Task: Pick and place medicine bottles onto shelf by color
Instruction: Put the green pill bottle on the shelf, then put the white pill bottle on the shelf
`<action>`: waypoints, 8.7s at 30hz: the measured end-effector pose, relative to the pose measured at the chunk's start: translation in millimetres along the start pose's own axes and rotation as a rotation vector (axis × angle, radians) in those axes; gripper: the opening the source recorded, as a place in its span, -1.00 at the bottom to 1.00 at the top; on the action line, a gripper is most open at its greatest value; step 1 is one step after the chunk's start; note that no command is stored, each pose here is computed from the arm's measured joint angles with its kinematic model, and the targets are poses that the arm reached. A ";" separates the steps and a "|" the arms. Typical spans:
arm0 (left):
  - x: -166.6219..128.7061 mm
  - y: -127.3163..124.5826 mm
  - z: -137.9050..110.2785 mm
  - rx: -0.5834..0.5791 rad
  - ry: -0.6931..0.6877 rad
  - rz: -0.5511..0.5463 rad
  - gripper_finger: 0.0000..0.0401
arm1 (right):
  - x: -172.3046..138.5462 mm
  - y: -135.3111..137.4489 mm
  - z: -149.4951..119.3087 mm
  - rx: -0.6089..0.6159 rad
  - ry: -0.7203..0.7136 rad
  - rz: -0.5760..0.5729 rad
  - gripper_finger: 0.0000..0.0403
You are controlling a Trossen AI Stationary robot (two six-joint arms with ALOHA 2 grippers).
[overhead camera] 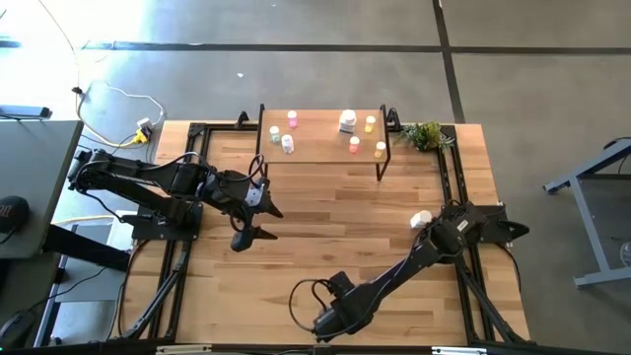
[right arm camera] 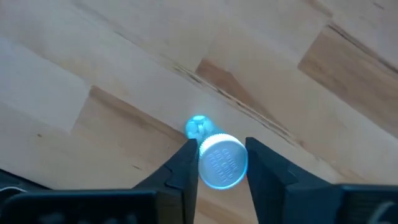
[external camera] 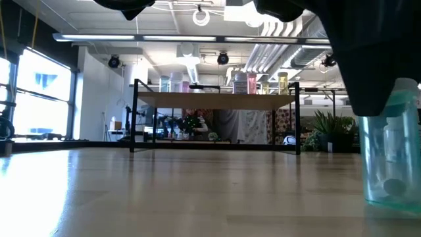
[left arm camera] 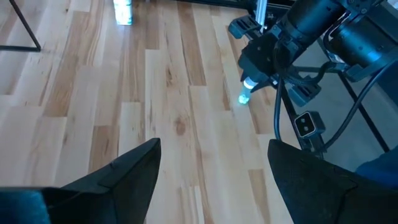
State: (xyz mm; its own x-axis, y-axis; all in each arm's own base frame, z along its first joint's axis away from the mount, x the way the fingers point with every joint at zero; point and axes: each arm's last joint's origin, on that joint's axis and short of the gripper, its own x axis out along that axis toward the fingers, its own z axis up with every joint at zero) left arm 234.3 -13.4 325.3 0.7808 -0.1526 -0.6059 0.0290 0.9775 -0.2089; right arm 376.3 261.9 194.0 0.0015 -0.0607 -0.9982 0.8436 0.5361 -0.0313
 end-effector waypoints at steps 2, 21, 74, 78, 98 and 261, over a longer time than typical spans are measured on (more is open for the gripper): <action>0.0 0.0 0.0 0.017 0.000 0.000 0.42 | -1.2 -0.3 1.6 -0.001 0.006 0.002 -0.54; -4.3 28.9 3.3 0.106 -0.013 0.205 0.42 | -50.0 -31.0 79.7 -0.046 -0.098 -0.007 -0.51; -43.6 122.7 -7.2 -0.173 0.018 0.654 0.42 | -157.9 -227.4 373.2 -1.088 -0.749 -0.176 -0.51; -43.7 123.0 -7.2 -0.214 0.005 0.666 0.42 | -157.4 -234.5 378.0 -1.145 -0.744 -0.206 -0.51; -44.2 123.8 -4.1 -0.266 -0.049 0.682 0.42 | -141.1 -236.1 354.4 -1.265 -0.474 0.017 -0.51; -44.5 124.3 0.8 -0.053 -0.028 0.683 0.42 | -43.8 -341.8 119.0 0.146 0.062 0.139 0.18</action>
State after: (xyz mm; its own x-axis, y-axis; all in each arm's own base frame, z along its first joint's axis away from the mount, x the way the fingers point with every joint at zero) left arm 203.6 115.0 327.0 0.6289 0.5004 -0.5951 -0.5060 0.8445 0.1754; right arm 151.8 -18.9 254.6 0.0937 0.0598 -0.9938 0.9065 0.4075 0.1100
